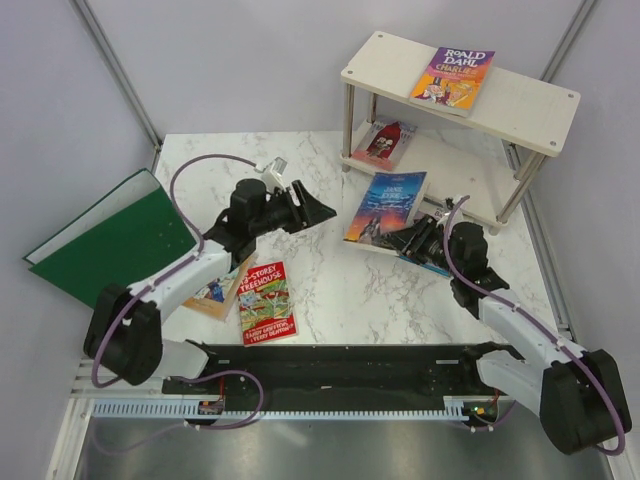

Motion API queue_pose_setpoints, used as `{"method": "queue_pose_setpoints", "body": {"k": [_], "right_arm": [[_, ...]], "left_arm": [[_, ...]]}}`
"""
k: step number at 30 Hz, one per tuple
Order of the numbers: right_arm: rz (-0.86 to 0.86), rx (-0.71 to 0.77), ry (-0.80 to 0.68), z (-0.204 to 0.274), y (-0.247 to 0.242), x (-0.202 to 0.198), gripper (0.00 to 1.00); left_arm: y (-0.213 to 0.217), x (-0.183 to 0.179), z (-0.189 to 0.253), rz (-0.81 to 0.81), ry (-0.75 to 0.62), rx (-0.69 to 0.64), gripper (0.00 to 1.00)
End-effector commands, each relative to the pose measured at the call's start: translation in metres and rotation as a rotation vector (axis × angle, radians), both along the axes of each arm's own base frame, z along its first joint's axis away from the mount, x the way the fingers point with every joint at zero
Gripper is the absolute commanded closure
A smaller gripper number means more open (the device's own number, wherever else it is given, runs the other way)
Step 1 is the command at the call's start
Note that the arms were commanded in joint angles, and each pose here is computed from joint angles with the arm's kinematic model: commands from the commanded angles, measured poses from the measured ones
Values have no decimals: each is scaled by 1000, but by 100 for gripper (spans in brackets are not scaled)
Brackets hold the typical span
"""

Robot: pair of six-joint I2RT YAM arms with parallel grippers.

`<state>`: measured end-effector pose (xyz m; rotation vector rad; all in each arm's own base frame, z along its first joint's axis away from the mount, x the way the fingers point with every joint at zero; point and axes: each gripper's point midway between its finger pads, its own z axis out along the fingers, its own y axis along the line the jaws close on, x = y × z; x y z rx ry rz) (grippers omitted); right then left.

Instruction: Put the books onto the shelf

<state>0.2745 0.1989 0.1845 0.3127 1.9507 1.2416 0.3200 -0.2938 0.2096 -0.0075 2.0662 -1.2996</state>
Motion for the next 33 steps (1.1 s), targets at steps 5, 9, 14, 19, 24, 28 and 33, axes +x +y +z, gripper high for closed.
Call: {"method": "queue_pose_setpoints", "body": {"k": [5, 9, 14, 19, 24, 28, 33], "right_arm": [[-157, -13, -223, 67, -32, 64, 100], [-169, -26, -240, 73, -38, 74, 100], [-140, -9, -292, 96, -34, 76, 100], [-147, -43, -343, 117, -37, 76, 100], [-199, -76, -341, 109, -48, 91, 100], [-235, -66, -343, 107, -57, 105, 100], [-307, -80, -285, 92, -79, 129, 100]], "left_arm": [[64, -10, 43, 203, -180, 217, 24], [69, -24, 40, 185, -182, 221, 24], [73, -34, 24, 183, -146, 226, 24], [71, -35, 12, 168, -120, 233, 24], [69, -36, 7, 149, -113, 235, 24], [69, -40, 4, 134, -116, 238, 24], [70, -45, -2, 122, -108, 246, 24]]}}
